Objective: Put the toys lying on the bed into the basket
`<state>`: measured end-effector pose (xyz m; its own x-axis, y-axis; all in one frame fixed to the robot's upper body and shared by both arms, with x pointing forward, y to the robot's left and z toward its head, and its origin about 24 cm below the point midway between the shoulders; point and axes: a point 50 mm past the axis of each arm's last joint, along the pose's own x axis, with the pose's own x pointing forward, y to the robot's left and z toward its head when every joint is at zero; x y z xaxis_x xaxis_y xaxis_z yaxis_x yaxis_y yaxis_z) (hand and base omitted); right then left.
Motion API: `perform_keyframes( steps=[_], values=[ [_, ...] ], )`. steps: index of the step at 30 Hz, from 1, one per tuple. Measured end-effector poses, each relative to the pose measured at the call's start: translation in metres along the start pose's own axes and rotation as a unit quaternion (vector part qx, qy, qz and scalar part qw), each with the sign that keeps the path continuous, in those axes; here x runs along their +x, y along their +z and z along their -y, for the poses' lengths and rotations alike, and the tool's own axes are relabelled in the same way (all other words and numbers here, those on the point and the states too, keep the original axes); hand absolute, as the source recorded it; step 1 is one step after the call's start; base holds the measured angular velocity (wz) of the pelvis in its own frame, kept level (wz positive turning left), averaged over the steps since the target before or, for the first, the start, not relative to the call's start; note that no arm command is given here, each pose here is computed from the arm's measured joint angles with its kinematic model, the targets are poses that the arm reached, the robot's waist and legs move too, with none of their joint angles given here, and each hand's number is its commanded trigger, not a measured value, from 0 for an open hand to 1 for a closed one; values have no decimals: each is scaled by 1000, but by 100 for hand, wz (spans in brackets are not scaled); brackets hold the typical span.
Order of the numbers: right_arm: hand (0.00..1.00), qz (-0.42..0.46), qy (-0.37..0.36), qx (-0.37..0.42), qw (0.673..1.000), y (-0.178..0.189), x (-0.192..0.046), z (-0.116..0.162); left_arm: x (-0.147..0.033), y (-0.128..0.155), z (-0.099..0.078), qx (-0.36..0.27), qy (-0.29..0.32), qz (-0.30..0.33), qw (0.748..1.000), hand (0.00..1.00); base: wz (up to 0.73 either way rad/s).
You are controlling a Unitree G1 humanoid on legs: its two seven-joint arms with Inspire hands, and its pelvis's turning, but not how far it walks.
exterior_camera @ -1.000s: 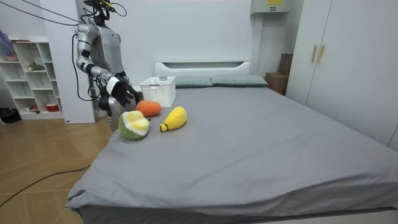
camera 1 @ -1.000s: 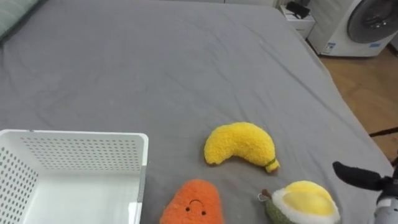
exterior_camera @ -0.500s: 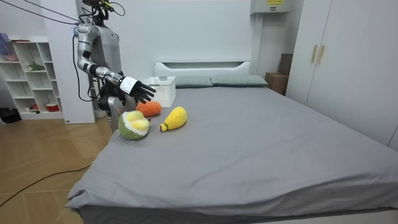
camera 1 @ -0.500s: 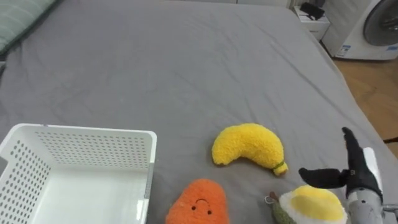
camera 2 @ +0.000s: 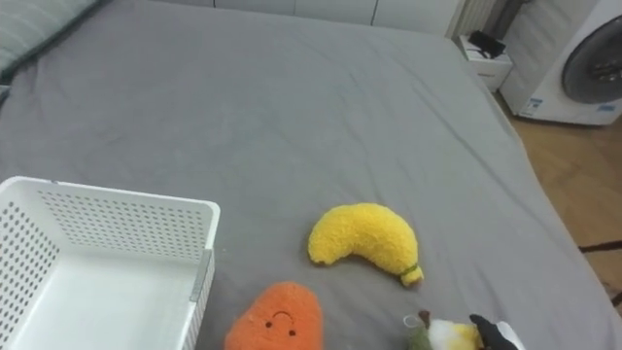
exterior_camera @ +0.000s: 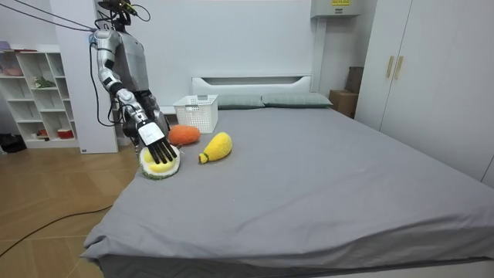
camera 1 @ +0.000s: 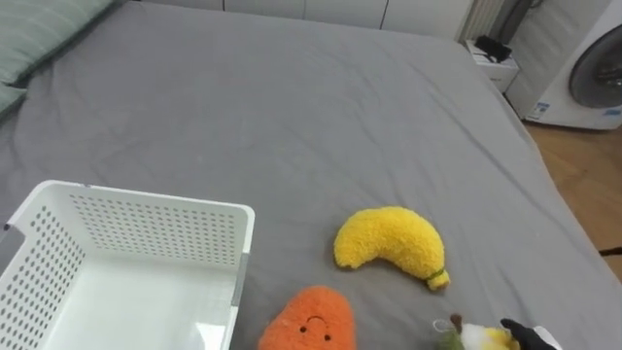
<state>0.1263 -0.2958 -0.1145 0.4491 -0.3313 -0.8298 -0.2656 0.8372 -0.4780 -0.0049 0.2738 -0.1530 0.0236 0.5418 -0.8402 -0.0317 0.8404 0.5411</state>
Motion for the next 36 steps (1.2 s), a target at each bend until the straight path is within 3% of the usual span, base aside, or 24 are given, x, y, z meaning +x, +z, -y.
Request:
perform_keyframes(
  steps=[3, 4, 5, 6, 17, 27, 36],
  values=[
    [0, -8, 4, 1, 1000, -1, 1, -1, 0, -1, 0, 2, -3, -8, 1000, 0, 4],
    [39, -13, 4, 1, 1000, -2, 2, 0, 0, -1, 0, 2, -3, -8, 1000, 0, 6],
    [95, -16, 5, 1, 1000, -3, 2, 0, 0, 0, 0, 1, -3, -7, 1000, 0, 8],
    [100, -17, 7, 0, 1000, -3, 2, 0, 0, 1, 1, 1, -3, -6, 1000, 0, 7],
    [100, -22, -24, -87, 996, 2, 1, 12, 0, 7, 1, 0, -5, 2, 1000, 0, 2],
    [100, -25, -9, -91, 995, -4, -1, -1, 0, 7, 2, 0, -5, 0, 1000, 0, -1],
    [100, 49, -30, -118, 991, 28, -14, 9, 0, 5, 1, 9, -1, 2, 1000, 0, -2]
  ],
)
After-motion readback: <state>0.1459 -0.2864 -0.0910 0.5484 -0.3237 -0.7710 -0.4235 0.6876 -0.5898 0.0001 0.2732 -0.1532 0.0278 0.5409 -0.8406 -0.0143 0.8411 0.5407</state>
